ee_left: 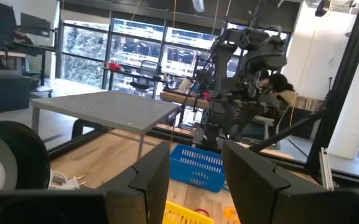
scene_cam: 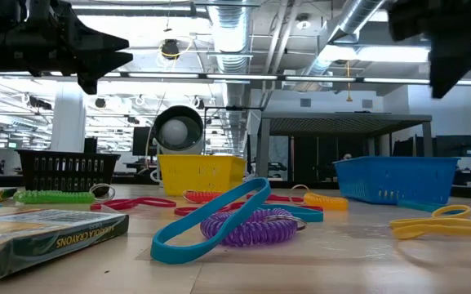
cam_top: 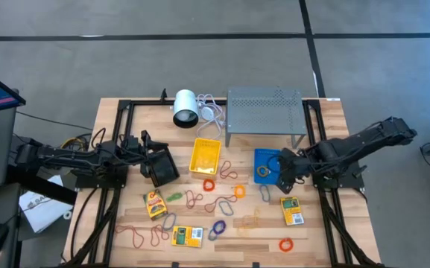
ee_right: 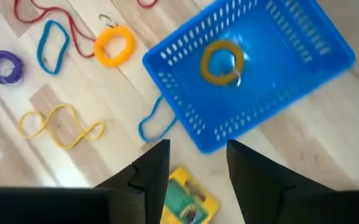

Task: Pick & Place Office Desk Supplies
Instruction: Put the yellow rubber band into the yellow basket

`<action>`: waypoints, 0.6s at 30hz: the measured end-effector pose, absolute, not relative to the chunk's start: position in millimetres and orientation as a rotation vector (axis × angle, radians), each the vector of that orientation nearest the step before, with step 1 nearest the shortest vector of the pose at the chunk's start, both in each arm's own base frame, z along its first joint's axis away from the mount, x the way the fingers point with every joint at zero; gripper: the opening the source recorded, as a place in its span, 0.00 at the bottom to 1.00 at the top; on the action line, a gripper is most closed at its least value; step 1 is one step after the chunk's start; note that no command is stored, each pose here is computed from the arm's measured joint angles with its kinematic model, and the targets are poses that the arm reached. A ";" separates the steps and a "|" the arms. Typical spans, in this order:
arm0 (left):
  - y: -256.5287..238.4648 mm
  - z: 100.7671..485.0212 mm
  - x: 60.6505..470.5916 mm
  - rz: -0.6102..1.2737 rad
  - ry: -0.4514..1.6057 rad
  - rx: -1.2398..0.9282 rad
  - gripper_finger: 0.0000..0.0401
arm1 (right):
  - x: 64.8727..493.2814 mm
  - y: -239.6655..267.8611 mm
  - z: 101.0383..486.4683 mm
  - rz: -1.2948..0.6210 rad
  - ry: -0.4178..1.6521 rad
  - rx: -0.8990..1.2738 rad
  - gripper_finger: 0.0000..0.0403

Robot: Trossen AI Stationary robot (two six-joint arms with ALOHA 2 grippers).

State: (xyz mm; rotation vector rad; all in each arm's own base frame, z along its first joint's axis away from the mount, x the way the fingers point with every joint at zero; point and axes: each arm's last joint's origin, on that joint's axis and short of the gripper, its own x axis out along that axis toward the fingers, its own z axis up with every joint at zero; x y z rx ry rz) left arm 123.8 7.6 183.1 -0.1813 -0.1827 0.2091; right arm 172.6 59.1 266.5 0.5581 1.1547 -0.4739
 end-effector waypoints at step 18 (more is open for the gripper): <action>4.7 192.0 127.7 0.101 -0.186 -0.230 0.35 | 153.0 119.7 262.6 -0.482 1.115 0.647 0.32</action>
